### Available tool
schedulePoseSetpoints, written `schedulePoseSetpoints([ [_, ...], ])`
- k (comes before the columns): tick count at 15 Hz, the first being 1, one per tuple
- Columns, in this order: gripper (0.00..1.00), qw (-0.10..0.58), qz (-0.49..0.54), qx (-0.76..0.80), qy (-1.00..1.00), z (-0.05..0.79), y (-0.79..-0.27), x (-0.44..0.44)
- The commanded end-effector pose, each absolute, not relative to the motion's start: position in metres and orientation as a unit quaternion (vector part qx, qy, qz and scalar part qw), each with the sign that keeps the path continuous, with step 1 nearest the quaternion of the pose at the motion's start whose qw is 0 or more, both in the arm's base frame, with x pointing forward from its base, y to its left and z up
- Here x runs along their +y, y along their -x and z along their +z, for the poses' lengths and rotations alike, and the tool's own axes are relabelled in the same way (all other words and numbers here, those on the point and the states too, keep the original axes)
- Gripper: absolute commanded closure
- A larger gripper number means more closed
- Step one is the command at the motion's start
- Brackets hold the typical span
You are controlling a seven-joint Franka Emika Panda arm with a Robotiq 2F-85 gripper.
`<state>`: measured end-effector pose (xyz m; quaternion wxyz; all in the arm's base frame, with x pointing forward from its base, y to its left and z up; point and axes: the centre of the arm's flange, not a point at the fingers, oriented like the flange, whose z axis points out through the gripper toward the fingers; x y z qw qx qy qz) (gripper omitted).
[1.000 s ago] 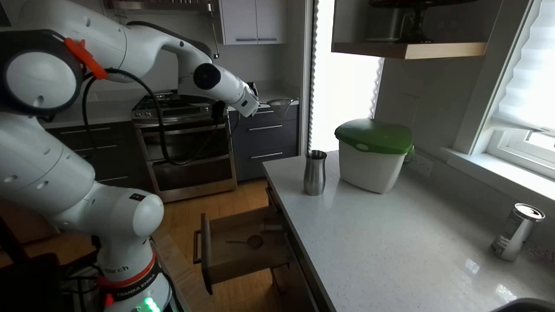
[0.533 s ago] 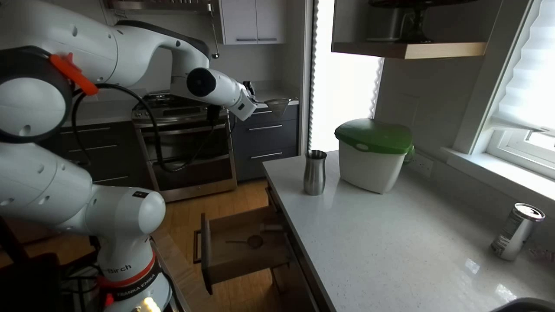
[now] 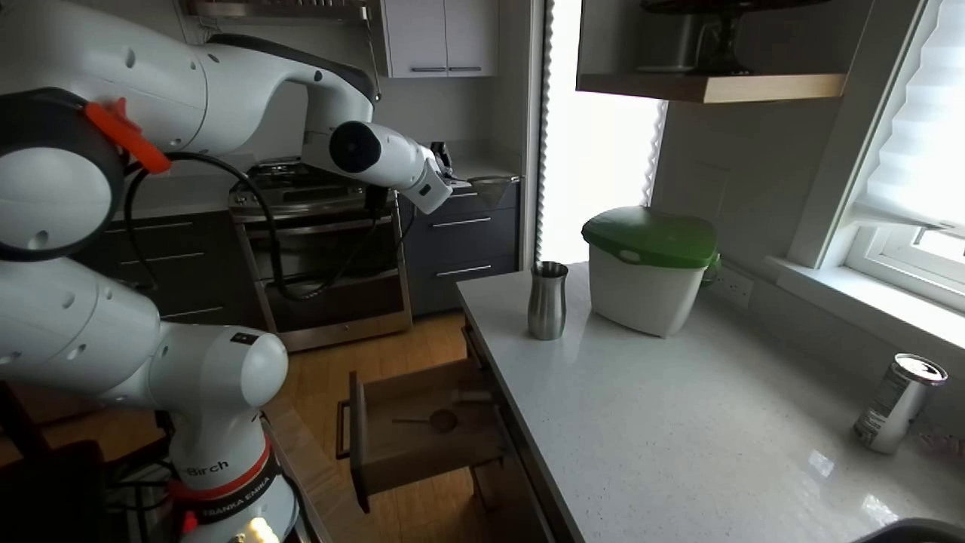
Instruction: Pick up the tea strainer and put it on top of the cocktail mixer
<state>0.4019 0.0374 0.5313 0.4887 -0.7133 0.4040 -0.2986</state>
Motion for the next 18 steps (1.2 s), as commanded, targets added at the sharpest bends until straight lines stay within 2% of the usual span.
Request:
schedulePoseSetpoints([
  [1, 0.99, 0.509, -0.307, 0.432, 0.678, 0.496, -0.400, 0.018],
  [10, 0.99, 0.513, -0.327, 0.481, 0.631, 0.455, -0.391, -0.007],
  [16, 0.99, 0.550, -0.347, 0.450, 0.612, 0.415, -0.403, -0.005],
  [17, 0.94, 0.550, -0.341, 0.457, 0.609, 0.452, -0.389, -0.030],
  [18, 0.94, 0.550, -0.344, 0.454, 0.611, 0.440, -0.393, -0.026],
])
